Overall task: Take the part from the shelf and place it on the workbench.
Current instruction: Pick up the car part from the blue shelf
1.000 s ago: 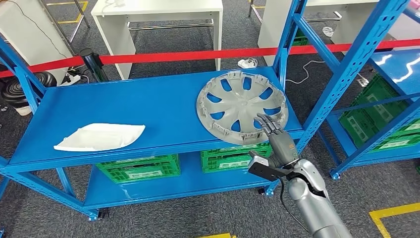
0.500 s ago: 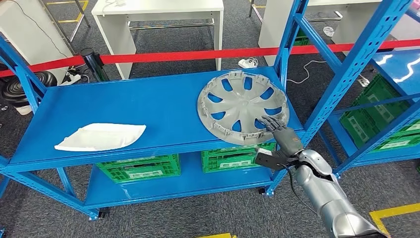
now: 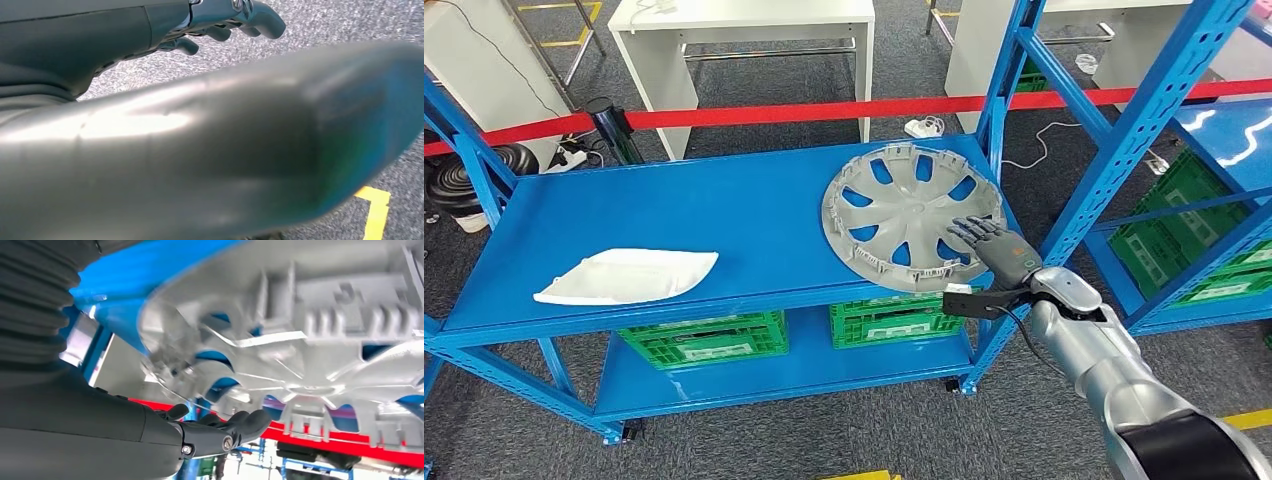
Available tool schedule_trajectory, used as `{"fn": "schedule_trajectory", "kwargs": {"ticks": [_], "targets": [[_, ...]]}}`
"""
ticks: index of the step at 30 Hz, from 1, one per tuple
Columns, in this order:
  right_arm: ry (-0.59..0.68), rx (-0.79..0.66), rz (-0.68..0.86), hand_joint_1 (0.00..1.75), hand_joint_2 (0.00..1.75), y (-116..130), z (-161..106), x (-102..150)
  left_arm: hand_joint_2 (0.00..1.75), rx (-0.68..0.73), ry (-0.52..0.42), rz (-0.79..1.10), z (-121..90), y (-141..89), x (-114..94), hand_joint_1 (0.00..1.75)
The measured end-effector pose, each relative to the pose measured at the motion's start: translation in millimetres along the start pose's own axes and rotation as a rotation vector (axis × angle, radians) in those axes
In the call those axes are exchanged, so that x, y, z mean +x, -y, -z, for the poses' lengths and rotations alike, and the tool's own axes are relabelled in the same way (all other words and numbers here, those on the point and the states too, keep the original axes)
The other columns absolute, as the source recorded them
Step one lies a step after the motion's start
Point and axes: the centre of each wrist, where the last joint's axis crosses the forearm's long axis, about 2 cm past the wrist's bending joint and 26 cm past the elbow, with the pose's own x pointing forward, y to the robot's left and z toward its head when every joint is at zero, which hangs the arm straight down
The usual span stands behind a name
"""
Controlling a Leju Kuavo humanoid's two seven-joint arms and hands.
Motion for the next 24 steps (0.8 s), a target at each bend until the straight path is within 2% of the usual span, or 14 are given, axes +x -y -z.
{"fn": "schedule_trajectory", "kwargs": {"ticks": [4, 9, 10, 13, 14, 24], "targets": [[0.023, 0.037, -0.012, 0.00, 1.75, 5, 17, 11, 0.00, 0.001, -0.003, 0.003, 0, -1, -3, 0.00], [0.032, 0.059, -0.011, 0.00, 1.75, -1, 21, 19, 0.00, -0.003, 0.007, 0.015, 0, -1, -3, 0.00], [0.032, 0.060, -0.010, 0.10, 1.75, -3, 20, 19, 0.00, -0.004, 0.008, 0.017, 0, -1, -3, 0.00], [0.028, 0.066, -0.004, 1.40, 1.75, -7, 18, 19, 0.00, -0.006, 0.009, 0.023, 0, -1, -2, 0.00], [0.027, 0.069, -0.001, 1.75, 1.75, -8, 18, 19, 0.00, -0.007, 0.010, 0.024, 0, -1, -2, 0.00], [0.027, 0.081, 0.012, 1.75, 1.75, -14, 15, 20, 0.00, -0.015, 0.019, 0.025, 0, 0, -1, 0.00]]}}
